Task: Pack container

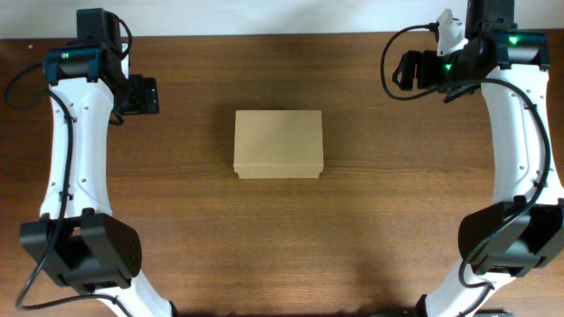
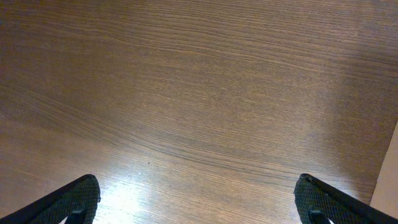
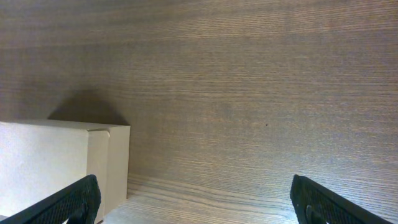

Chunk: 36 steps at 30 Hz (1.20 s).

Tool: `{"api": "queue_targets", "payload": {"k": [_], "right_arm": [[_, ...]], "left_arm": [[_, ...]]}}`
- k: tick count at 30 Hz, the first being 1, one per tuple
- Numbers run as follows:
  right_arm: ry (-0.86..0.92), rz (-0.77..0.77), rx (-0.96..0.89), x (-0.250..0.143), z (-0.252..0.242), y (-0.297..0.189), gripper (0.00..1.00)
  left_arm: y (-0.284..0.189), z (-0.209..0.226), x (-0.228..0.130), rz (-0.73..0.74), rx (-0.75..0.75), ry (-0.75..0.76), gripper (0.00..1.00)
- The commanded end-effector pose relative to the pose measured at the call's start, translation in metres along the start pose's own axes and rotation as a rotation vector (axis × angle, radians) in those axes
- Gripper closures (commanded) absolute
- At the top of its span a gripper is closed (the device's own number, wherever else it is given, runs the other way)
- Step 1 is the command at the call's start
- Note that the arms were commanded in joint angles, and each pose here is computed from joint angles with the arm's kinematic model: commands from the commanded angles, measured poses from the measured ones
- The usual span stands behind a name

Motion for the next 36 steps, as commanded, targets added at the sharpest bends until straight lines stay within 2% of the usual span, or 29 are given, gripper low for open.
{"api": "queue_targets", "payload": {"k": [1, 10, 14, 18, 22, 27, 36], "right_arm": [[-0.009, -0.024, 0.007, 0.004, 0.003, -0.008, 0.01], [-0.009, -0.023, -0.013, 0.003, 0.000, -0.008, 0.01], [-0.088, -0.231, -0.029, 0.038, 0.014, -0.029, 0.01], [-0.174, -0.504, -0.112, 0.071, 0.038, -0.075, 0.01], [-0.217, -0.694, -0.163, 0.072, 0.063, -0.118, 0.01], [-0.254, -0.837, -0.144, 0.027, 0.086, -0.157, 0.01], [-0.274, -0.942, -0.124, -0.116, 0.082, -0.174, 0.01]], "left_arm": [[-0.010, 0.004, 0.004, -0.030, 0.009, -0.005, 0.00], [-0.010, 0.004, 0.004, -0.030, 0.009, -0.005, 0.00], [-0.010, 0.004, 0.004, -0.030, 0.009, -0.005, 0.00], [-0.010, 0.004, 0.004, -0.030, 0.009, -0.006, 0.00], [-0.010, 0.004, 0.004, -0.030, 0.009, -0.005, 0.00], [-0.010, 0.004, 0.004, -0.030, 0.009, -0.006, 0.00], [-0.010, 0.004, 0.004, -0.030, 0.009, -0.006, 0.00]]}}
Point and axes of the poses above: each gripper's point midway between its finger pads, its own y axis out along the fingers, its own z axis along the line the jaws close on, x = y × z, the point moved 5 cm from there along -y, back along the fingers, and after that the axes turned 4 degrees about -y, right-handed, at the moved point
